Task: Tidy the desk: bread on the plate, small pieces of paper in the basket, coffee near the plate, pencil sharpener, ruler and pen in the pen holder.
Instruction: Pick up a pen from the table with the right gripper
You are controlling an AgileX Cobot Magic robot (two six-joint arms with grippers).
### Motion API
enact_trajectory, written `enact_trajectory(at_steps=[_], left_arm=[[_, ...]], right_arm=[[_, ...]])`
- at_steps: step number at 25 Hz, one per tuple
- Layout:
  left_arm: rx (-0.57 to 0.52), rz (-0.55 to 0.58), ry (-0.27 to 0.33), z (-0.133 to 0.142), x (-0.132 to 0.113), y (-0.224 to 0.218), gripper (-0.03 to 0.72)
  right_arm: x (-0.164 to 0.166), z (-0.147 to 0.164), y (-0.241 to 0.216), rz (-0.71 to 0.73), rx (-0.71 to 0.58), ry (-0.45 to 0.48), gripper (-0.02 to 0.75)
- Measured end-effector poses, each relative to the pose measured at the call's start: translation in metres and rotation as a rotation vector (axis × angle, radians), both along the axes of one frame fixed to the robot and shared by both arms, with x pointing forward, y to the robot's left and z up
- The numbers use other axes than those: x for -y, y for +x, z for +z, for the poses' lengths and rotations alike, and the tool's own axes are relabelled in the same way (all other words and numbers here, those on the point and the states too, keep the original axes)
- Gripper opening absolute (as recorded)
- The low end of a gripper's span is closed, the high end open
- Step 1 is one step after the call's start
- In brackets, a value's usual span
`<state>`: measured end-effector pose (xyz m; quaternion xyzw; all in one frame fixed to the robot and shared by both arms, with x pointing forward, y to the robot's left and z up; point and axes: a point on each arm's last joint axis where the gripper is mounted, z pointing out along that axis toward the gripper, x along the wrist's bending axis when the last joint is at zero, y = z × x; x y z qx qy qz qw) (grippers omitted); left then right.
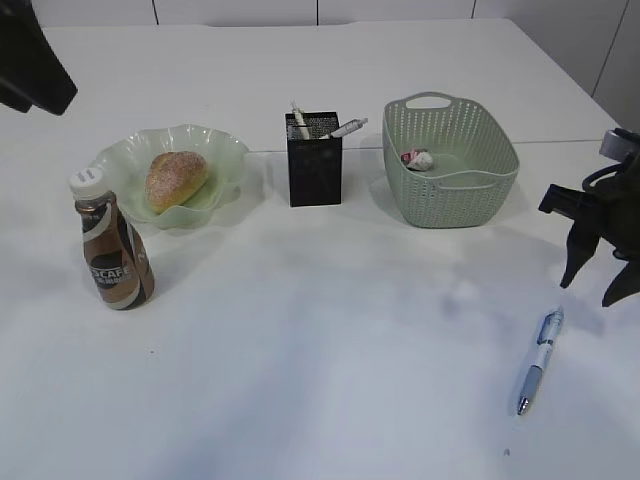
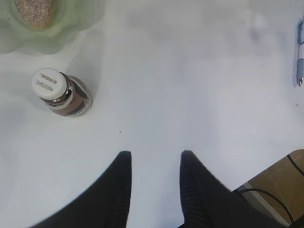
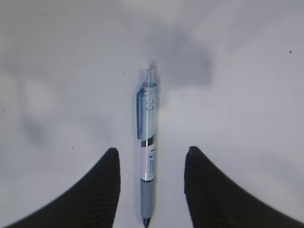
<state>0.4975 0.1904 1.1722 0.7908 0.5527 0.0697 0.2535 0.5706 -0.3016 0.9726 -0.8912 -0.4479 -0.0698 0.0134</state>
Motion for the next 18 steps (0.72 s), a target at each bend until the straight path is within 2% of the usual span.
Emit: enact_trajectory(at_steps=[5,9,13,18], left_arm=[[-0.034,-0.001,0.003,-0.009,-0.001,-0.005,0.241],[-0.055,-0.002,0.008,-0.016,-0.002,-0.007,0.241],[-0.056,-0.002,0.008,-0.016,-0.002,-0.008,0.241],[-0.052,-0.002,0.007,-0.015,-0.002,-0.009,0.241]], right_arm=[[-0.001,-0.02,-0.003,-0.068,-0.049,0.021,0.408],[-0.002,-0.036,-0.006,-0.1,-0.055,0.032,0.418],[-0.001,-0.037,-0.001,-0.119,-0.008,0.029,0.419],[-0.002,-0.045,0.001,-0.128,-0.016,0.032,0.419]])
